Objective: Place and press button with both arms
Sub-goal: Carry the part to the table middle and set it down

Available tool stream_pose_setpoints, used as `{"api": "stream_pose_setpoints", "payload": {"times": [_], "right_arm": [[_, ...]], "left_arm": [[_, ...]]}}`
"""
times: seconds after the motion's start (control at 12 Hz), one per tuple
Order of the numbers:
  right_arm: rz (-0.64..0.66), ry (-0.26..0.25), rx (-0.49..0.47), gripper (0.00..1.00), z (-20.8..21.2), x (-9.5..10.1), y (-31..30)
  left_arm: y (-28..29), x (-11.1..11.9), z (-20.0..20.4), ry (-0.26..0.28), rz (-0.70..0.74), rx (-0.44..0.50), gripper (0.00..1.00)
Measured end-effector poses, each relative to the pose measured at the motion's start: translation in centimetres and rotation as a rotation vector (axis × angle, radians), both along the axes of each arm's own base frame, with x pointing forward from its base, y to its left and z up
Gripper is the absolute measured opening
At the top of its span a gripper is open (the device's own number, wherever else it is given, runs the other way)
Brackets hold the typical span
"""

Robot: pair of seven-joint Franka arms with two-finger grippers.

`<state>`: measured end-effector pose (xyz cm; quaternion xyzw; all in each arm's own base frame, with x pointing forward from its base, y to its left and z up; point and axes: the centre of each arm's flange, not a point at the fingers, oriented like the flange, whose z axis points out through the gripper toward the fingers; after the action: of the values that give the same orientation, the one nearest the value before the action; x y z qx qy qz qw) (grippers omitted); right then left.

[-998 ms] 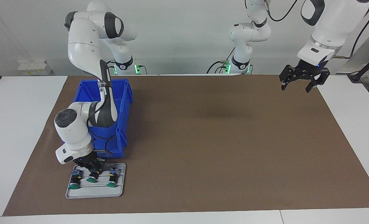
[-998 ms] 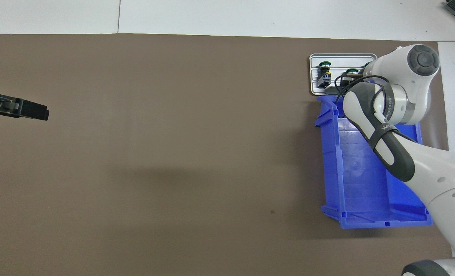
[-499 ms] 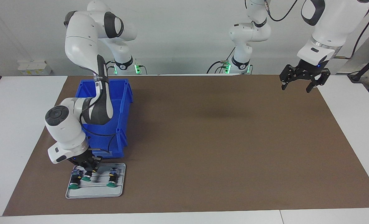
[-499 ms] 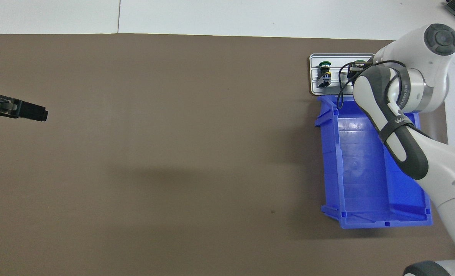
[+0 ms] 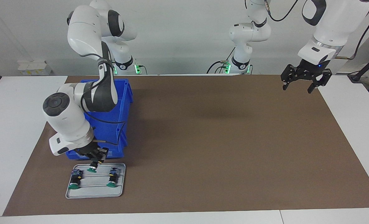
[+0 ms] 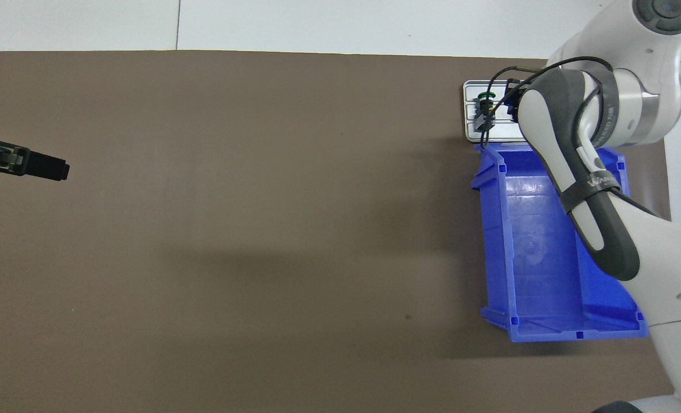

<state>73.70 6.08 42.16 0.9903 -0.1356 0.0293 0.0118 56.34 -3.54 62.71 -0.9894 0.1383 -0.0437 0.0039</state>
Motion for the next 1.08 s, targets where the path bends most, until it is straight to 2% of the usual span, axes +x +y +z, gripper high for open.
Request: {"api": "stream_pose_setpoints", "payload": {"times": [0.25,0.67,0.91,1.08], "right_arm": [[-0.131,0.008,-0.036,0.41,0.9,-1.2,7.3],[-0.447,0.014,-0.068,0.41,1.0,-3.6,15.0],[-0.659,-0.015,-0.052,0.41,1.3,-5.4,20.4],[-0.796,-0.051,-0.009,0.41,1.8,-6.1,23.2]], "left_arm": [[0.0,0.0,0.0,0.0,-0.004,0.0,1.0],[0.0,0.0,0.0,0.0,-0.02,0.002,1.0],[0.0,0.0,0.0,0.0,-0.023,0.002,1.0],[-0.4,0.0,0.0,0.0,-0.03,0.002,1.0]]}}
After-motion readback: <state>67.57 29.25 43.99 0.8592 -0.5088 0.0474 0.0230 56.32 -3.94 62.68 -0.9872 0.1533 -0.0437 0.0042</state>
